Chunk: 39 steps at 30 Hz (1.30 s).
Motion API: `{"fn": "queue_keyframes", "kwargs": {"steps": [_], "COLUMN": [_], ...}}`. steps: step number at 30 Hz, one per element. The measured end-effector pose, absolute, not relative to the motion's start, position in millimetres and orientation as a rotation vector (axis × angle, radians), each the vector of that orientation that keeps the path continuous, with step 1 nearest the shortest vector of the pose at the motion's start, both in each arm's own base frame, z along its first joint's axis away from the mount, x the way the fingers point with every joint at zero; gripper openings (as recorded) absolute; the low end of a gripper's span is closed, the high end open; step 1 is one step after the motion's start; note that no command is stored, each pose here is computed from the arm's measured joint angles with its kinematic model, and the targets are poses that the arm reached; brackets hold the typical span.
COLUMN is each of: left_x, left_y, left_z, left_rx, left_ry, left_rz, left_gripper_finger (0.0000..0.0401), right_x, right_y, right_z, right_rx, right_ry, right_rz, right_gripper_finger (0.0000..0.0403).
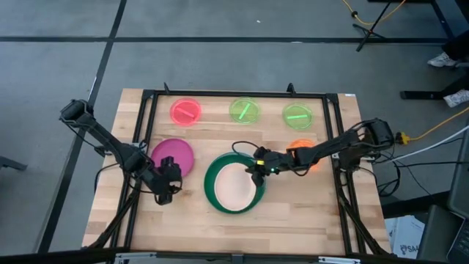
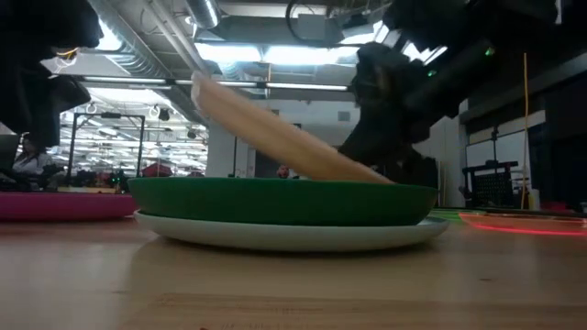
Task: Stack plastic plates
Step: Stack the light orange plate on top of the green plate, then stack the dark pink plate on top of the light orange plate
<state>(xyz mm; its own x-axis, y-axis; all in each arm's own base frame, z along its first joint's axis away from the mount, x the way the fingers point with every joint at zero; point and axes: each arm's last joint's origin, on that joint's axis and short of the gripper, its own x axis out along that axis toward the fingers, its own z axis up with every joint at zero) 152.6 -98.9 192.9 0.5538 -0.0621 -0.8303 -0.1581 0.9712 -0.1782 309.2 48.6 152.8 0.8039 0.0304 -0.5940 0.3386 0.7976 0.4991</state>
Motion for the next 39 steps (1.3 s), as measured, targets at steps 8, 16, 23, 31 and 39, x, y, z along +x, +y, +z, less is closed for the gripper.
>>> {"fn": "queue_keyframes", "kwargs": {"steps": [8, 16, 23, 31, 39], "left_x": [151.1, 152.5, 151.7, 151.4, 155.6], "left_y": [-101.0, -100.9, -99.7, -97.5, -98.4], "left_z": [192.9, 193.7, 193.2, 182.5, 158.0], "left_rx": [-0.230, -0.229, -0.207, -0.175, -0.120], "left_ry": [0.984, 0.956, 0.954, 1.004, 1.137], "left_rz": [0.046, 0.062, 0.083, 0.195, 0.323], "left_gripper_finger": [0.0157, 0.0157, 0.0157, 0.0157, 0.0157], "right_x": [314.3, 313.6, 304.5, 284.4, 265.1], "right_y": [46.6, 46.4, 44.8, 71.5, 85.2], "right_z": [141.8, 141.8, 166.8, 169.3, 156.8], "right_rx": [0.623, 0.565, 0.454, 0.265, 0.223], "right_ry": [0.631, 0.636, 0.598, 0.546, 0.436], "right_rz": [-0.170, -0.168, -0.145, -0.210, -0.434], "right_gripper_finger": [0.0019, 0.0116, 0.0167, 0.0172, 0.0172]}}
